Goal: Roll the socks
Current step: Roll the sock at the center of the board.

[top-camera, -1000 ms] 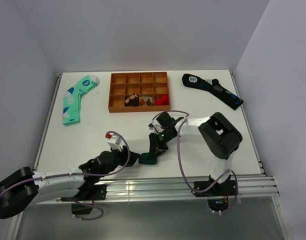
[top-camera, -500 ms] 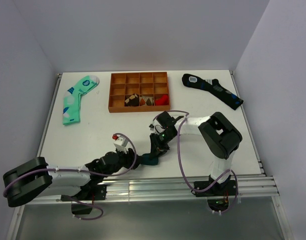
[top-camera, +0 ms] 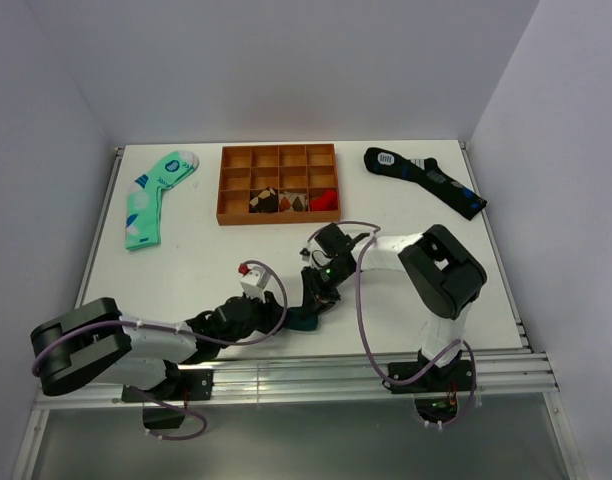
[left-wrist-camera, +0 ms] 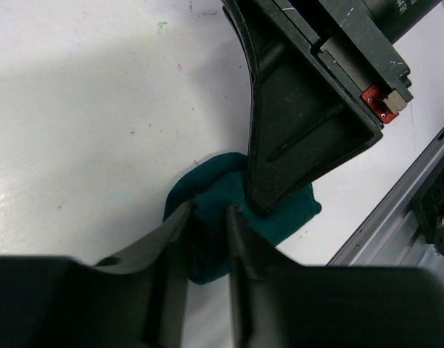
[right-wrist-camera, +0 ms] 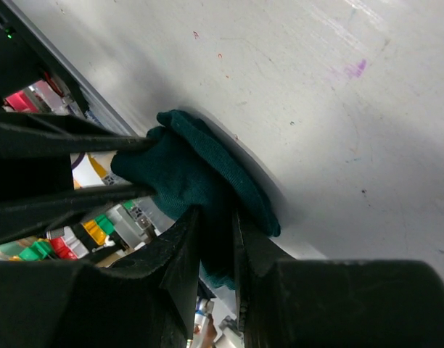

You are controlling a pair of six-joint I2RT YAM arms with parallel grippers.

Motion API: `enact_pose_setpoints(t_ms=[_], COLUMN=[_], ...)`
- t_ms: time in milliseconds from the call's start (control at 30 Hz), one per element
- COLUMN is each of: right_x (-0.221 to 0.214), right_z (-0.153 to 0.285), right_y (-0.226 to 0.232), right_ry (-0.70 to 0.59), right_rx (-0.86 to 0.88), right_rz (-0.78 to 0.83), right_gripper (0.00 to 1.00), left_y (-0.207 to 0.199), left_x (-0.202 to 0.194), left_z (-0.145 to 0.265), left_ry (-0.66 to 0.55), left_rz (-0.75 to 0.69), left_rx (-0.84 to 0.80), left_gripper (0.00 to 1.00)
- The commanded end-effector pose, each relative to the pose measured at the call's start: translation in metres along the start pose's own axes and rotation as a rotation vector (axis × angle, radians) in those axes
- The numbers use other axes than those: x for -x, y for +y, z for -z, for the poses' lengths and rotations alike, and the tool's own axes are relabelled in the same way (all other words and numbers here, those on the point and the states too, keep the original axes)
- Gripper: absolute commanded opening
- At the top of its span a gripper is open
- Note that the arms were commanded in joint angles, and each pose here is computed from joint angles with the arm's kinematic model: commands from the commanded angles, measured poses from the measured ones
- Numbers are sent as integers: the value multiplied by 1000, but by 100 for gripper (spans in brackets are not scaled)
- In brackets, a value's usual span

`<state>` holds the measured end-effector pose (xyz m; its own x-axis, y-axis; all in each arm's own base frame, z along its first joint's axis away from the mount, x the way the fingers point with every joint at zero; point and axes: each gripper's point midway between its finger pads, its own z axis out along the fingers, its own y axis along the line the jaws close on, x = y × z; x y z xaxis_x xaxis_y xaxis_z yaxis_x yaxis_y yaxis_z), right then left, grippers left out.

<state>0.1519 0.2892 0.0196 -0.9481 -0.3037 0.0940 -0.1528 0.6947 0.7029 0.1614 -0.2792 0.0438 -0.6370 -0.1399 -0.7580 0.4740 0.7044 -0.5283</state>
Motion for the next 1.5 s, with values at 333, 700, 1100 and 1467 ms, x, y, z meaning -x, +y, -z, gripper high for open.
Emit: enact_pose_setpoints(t_ms=[333, 700, 1100, 1467], right_x=[-6, 6, 16, 15], right_z=[-6, -2, 24, 46], right_y=[-68, -62, -51, -38], right_ry=[-143, -321, -538, -680], right_rx=[-265, -253, -227, -178], right_rz=[-14, -1, 2, 41], right_gripper=[33, 41, 49, 51], left_y=[11, 26, 34, 34], left_x=[-26, -52, -59, -62], left_z=[-16, -26, -25, -28], left_ry=[138, 278, 337, 361], left_rz=[-20, -54, -82, -97], left_rx=[95, 199, 255, 261], left_gripper=[4, 0, 0, 0])
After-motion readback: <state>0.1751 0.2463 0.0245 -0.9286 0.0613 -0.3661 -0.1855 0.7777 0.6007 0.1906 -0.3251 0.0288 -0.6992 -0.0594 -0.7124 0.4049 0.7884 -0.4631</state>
